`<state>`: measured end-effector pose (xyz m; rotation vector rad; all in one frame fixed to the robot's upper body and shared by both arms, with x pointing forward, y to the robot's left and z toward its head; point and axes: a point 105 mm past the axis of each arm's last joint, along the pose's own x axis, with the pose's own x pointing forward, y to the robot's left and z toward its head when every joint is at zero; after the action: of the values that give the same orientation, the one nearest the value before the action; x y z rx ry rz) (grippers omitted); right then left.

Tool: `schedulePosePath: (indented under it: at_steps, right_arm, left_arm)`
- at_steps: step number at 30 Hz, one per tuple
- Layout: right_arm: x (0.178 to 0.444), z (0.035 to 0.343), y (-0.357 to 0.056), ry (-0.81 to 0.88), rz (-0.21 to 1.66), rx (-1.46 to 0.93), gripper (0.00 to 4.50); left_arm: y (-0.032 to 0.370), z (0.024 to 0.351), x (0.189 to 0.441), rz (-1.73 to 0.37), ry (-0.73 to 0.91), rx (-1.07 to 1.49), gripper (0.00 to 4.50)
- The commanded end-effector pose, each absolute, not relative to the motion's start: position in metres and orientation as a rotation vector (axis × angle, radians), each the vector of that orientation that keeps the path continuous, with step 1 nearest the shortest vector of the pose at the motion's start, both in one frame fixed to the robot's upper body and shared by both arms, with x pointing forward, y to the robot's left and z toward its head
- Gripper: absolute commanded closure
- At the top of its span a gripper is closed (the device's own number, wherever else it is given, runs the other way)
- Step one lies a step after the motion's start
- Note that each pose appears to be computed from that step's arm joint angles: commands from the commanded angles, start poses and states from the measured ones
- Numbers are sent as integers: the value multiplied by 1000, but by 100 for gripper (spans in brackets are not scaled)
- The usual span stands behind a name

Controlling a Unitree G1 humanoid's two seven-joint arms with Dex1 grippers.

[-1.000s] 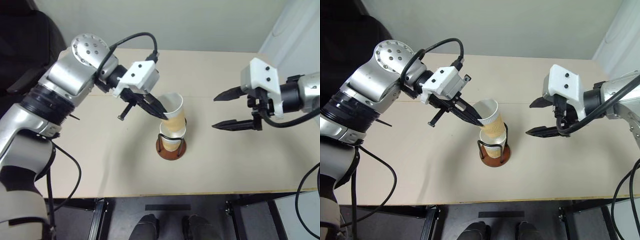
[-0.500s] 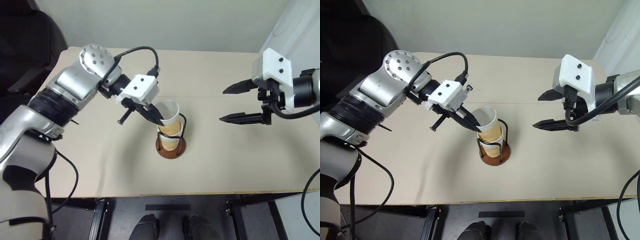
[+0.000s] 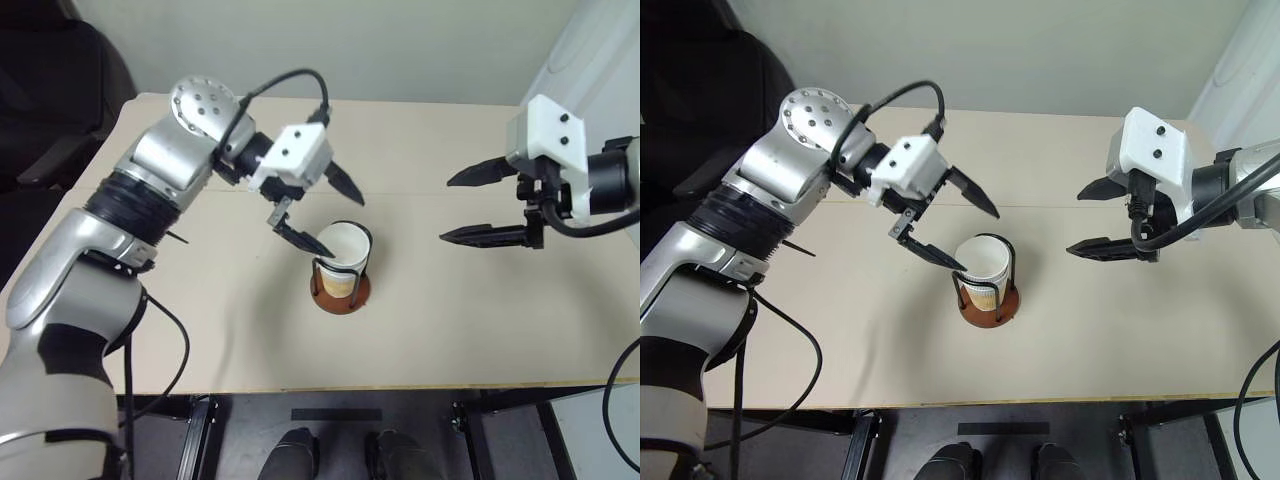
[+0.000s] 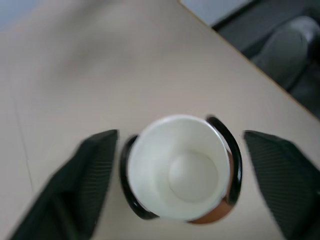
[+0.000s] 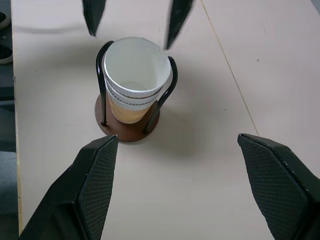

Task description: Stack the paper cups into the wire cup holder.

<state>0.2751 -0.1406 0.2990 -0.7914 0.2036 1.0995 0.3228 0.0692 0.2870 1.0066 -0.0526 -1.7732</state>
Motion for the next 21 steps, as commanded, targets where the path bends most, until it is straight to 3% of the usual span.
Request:
schedulePosePath:
  at_steps: [1, 6, 13, 21]
  right_arm:
    - [275, 314, -145, 140, 1046, -820, 61]
    - [281, 316, -146, 112, 1014, -793, 61]
    - [292, 313, -154, 108, 959, -696, 61]
    - [314, 283, -177, 153, 813, -552, 61]
  left_arm:
    - [72, 310, 318, -1765, -114, 895, 3]
    - [84, 320, 320, -1676, -115, 691, 3]
    - [139, 310, 331, -1408, -4, 532, 3]
    - [187, 298, 352, -1079, -15, 363, 3]
